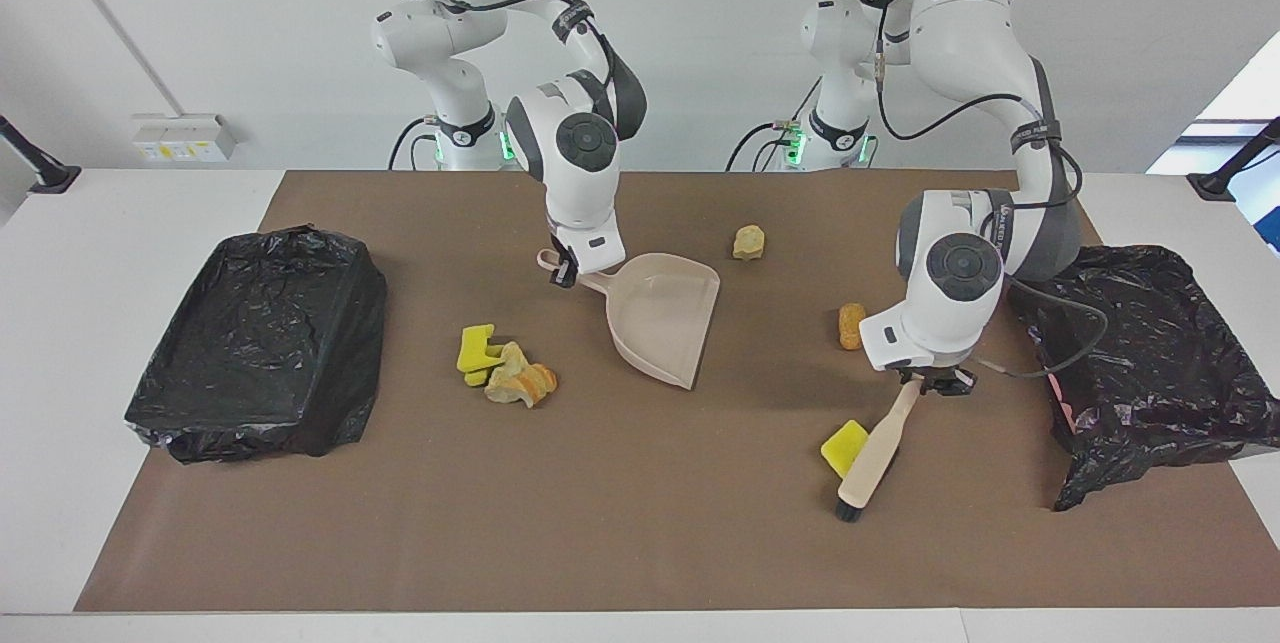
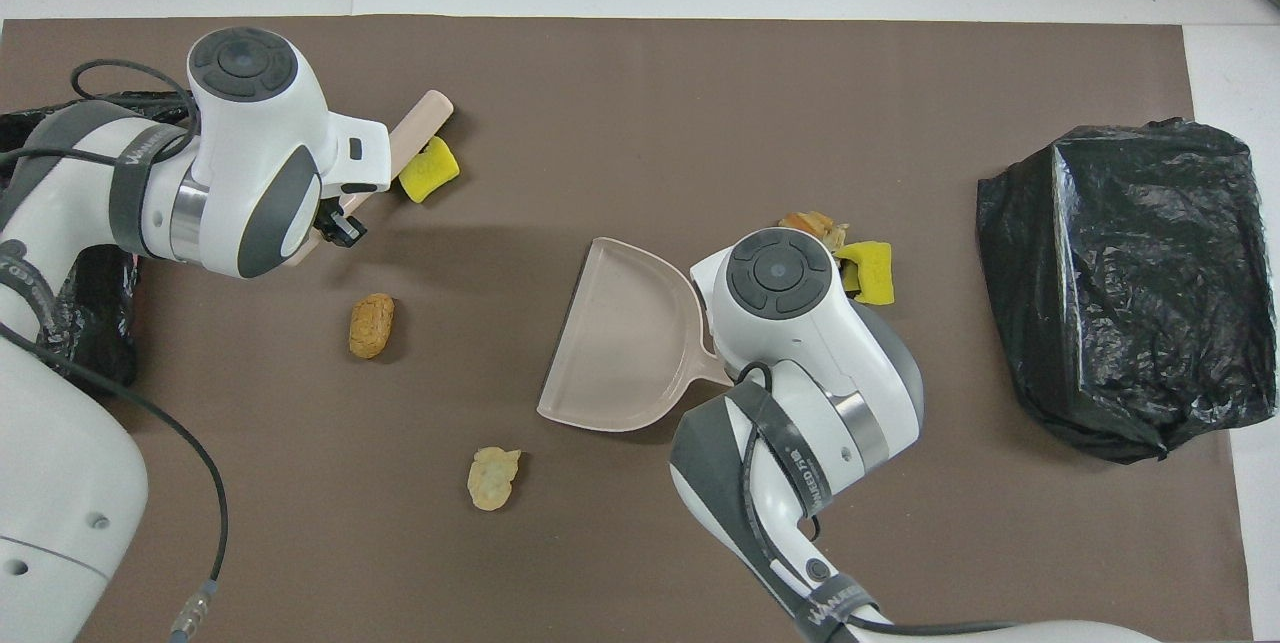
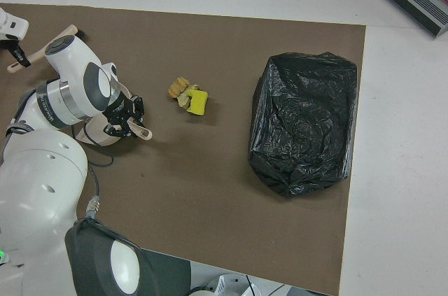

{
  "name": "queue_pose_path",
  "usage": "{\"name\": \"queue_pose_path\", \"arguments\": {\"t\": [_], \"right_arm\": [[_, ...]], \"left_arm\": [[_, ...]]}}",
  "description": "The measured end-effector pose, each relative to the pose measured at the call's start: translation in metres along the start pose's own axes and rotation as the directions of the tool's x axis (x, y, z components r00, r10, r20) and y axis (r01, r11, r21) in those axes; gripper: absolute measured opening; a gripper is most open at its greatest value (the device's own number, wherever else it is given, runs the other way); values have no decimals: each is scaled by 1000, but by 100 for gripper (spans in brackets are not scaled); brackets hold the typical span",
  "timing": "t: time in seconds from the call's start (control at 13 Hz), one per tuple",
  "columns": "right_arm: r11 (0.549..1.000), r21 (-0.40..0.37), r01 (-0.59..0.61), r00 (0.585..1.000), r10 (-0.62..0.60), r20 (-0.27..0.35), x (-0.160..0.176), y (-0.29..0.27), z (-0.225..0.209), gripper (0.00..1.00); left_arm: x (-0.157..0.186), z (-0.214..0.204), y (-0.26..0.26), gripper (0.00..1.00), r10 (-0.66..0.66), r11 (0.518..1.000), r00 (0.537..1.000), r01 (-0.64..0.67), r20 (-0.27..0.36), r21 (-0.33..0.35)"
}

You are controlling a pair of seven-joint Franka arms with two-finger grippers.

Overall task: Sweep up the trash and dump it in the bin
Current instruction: 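Sweep the yellow sponge into the dustpan with the left gripper's brush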

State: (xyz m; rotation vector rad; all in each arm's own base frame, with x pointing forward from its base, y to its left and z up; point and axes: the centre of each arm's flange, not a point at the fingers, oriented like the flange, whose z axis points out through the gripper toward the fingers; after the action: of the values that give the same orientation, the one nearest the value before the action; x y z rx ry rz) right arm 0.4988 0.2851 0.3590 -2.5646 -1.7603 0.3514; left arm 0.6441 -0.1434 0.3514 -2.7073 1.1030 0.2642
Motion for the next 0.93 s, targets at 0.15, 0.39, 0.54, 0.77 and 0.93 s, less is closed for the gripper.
{"name": "queue_pose_path", "arguments": {"t": [0.15, 0.39, 0.54, 0.77, 0.93], "right_arm": [[1000, -1, 2, 1000, -2, 1, 4, -5, 0, 33], [1000, -1, -2, 1000, 2, 0, 3, -3, 0, 33], [1000, 0, -3, 1000, 3, 1, 2, -3, 0, 33], [1000, 5, -9, 1000, 9, 6, -1, -1, 4, 33], [1000, 7, -11, 1000, 11, 6, -2, 0, 5, 33]], "left_arm": [[-1, -7, 39, 27, 46, 999, 998, -46, 30, -5], [-7, -12, 82, 27, 63, 996, 997, -59, 49, -70], [-10, -11, 114, 27, 61, 990, 996, -53, 60, -127], [-18, -21, 159, 27, 41, 967, 997, -21, 73, -256], [-28, -39, 172, 27, 21, 944, 997, 6, 80, -331]]}}
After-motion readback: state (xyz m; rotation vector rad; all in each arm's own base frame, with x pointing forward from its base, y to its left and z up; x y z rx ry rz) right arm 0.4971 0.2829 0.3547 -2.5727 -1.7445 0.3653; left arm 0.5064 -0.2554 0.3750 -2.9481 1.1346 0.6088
